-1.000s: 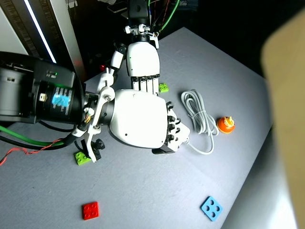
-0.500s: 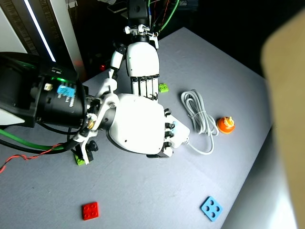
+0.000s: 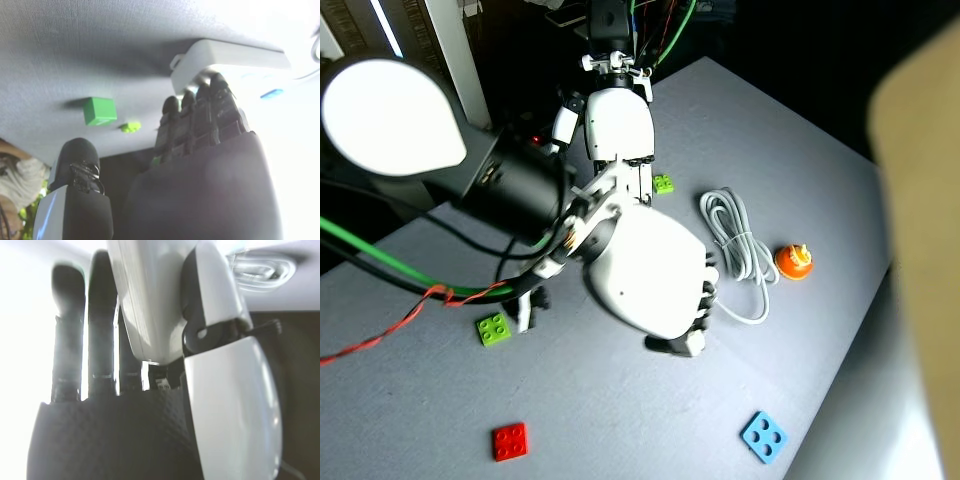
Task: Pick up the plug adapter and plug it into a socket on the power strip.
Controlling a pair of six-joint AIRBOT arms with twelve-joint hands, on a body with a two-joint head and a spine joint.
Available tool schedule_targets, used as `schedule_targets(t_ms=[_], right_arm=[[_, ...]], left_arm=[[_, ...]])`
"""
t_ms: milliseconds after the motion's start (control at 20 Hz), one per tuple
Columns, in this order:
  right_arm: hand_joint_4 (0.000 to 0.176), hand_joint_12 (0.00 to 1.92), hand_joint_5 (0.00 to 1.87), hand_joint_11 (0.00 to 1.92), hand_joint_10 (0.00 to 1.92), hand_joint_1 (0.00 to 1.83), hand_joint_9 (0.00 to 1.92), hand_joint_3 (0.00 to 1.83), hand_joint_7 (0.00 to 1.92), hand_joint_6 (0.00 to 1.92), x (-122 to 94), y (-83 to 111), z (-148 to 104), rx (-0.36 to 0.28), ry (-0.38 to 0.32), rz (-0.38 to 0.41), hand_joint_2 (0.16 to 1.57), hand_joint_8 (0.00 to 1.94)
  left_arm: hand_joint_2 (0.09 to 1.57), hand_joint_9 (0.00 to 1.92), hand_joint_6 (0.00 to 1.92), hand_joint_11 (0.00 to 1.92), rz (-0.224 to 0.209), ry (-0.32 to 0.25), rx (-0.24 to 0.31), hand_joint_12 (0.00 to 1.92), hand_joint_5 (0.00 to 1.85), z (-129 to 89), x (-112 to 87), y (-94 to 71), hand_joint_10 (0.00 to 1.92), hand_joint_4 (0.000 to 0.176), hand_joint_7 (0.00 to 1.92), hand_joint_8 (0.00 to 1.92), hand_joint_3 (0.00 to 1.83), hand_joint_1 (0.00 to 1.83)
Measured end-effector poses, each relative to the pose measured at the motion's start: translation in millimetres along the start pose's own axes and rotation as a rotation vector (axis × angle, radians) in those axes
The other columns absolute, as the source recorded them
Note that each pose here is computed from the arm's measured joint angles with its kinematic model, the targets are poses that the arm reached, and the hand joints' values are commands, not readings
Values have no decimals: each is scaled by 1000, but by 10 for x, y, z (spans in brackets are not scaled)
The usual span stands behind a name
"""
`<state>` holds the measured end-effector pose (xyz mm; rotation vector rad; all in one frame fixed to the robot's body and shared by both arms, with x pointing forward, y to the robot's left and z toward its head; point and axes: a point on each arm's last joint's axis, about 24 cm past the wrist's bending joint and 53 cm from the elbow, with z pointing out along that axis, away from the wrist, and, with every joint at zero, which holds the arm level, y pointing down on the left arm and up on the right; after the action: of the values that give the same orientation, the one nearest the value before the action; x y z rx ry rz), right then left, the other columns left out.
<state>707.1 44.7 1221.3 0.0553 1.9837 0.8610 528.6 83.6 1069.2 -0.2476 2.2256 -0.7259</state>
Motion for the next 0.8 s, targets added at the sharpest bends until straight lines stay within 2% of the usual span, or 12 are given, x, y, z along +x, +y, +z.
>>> schedule_targets(t_ms=[100, 200, 350, 500, 600, 800], right_arm=[[0, 1628, 773, 647, 1186, 1230, 777, 0, 931, 1106, 77, 145, 71, -13, -10, -10, 1186, 1283], [0, 1612, 808, 660, 1167, 1231, 795, 2, 939, 1062, 161, 276, 105, -41, -4, 30, 1174, 1267], [0, 1628, 791, 634, 1190, 1227, 774, 1, 924, 1086, 299, 371, 173, -63, 4, 34, 1183, 1293], [0, 1629, 800, 638, 1196, 1225, 771, 0, 922, 1075, 387, 335, 209, -55, 14, 42, 1182, 1295], [0, 1654, 807, 638, 1222, 1222, 760, 0, 911, 1069, 452, 280, 243, -48, 13, 56, 1184, 1315], [0, 1605, 815, 666, 1189, 1229, 789, 0, 944, 1058, 437, 227, 312, -39, 2, 60, 1173, 1255]], left_arm=[[1186, 55, 3, 0, 0, 0, 0, 146, 88, -1, 2, 1, 1, 0, 59, 1, 0, 194], [1185, 61, 0, 0, 0, 0, 0, 189, 86, 0, 1, 0, 0, 0, 65, 0, 0, 176], [1176, 66, 4, 0, 0, 1, 1, 192, 96, 0, 2, -2, 2, 0, 73, 3, 0, 224], [1183, 60, 2, 0, -1, 1, 0, 156, 96, 0, 3, -1, 1, 0, 69, 1, 0, 203], [1180, 75, 1, 0, -1, 1, 0, 203, 121, 0, 3, -1, 1, 0, 93, 0, 1, 198], [1181, 69, 1, 0, -3, 0, 0, 202, 103, 0, 1, 1, 0, 0, 73, 0, 0, 183]])
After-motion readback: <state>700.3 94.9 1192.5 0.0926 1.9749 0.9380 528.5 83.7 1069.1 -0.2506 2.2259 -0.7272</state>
